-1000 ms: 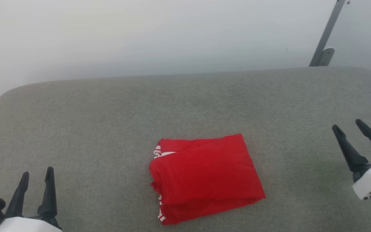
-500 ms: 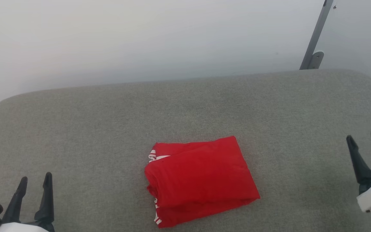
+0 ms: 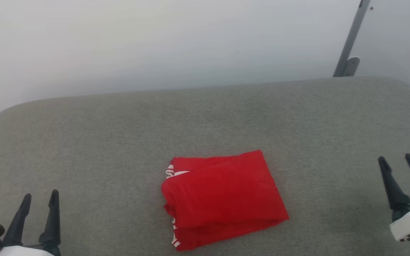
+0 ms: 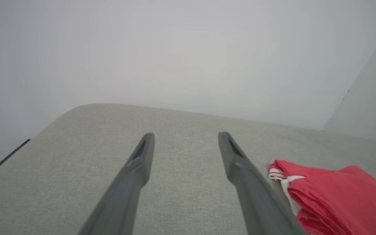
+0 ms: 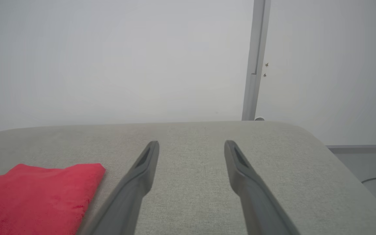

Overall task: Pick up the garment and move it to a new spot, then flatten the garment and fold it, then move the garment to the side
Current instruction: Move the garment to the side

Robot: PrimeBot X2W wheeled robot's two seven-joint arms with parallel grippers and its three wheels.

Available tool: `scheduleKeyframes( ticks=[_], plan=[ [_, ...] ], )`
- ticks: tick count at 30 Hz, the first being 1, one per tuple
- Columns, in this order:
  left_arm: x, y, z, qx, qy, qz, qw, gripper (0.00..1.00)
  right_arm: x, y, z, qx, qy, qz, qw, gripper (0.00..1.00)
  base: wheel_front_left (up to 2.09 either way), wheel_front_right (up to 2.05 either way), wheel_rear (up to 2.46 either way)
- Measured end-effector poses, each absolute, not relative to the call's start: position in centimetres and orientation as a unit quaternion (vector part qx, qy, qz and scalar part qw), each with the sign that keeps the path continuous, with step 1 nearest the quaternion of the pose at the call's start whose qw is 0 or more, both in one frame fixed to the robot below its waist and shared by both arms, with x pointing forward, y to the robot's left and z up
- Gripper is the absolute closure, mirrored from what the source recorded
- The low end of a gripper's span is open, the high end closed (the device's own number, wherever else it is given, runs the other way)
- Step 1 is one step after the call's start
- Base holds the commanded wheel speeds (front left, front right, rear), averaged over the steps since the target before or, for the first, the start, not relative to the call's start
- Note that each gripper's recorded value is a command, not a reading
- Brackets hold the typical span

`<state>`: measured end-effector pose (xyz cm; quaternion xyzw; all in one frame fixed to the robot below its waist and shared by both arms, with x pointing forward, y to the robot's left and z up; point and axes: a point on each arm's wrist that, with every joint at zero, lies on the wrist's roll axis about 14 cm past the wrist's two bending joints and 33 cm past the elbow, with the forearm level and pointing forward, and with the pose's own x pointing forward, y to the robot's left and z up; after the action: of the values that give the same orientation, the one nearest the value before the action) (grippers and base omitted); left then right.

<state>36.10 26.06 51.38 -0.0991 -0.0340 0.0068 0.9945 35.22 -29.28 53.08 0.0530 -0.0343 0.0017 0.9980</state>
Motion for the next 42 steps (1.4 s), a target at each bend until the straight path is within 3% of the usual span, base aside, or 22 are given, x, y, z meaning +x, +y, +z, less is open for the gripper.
scheduleKeyframes(
  ticks=[9, 18, 32, 39, 41, 42],
  plan=[
    [34.7, 26.9, 50.9, -0.105, -0.033, 0.029, 0.994, 0.0, 37.3, -23.8, 51.1, 0.096, 0.037, 0.079, 0.992, 0.0, 0.0, 0.0, 0.0],
    [32.5, 28.1, 49.7, -0.109, -0.019, 0.055, 0.992, 0.0, 39.6, -17.4, 48.0, 0.121, 0.183, 0.173, 0.96, 0.0, 0.0, 0.0, 0.0],
    [31.7, 28.7, 48.0, -0.118, 0.005, 0.084, 0.989, 0.0, 41.4, -13.7, 42.0, 0.047, 0.425, 0.237, 0.872, 0.0, 0.0, 0.0, 0.0],
    [32.1, 28.7, 46.9, -0.122, 0.022, 0.094, 0.988, 0.0, 40.5, -11.9, 38.6, 0.014, 0.539, 0.259, 0.802, 0.0, 0.0, 0.0, 0.0],
    [32.1, 28.7, 46.7, -0.123, 0.025, 0.095, 0.988, 0.0, 40.4, -11.7, 38.4, 0.011, 0.546, 0.261, 0.796, 0.0, 0.0, 0.0, 0.0],
    [32.2, 28.7, 46.6, -0.124, 0.026, 0.096, 0.987, 0.0, 40.4, -11.6, 38.2, 0.009, 0.551, 0.262, 0.792, 0.51, 0.0, 0.0, 0.0]
  ],
)
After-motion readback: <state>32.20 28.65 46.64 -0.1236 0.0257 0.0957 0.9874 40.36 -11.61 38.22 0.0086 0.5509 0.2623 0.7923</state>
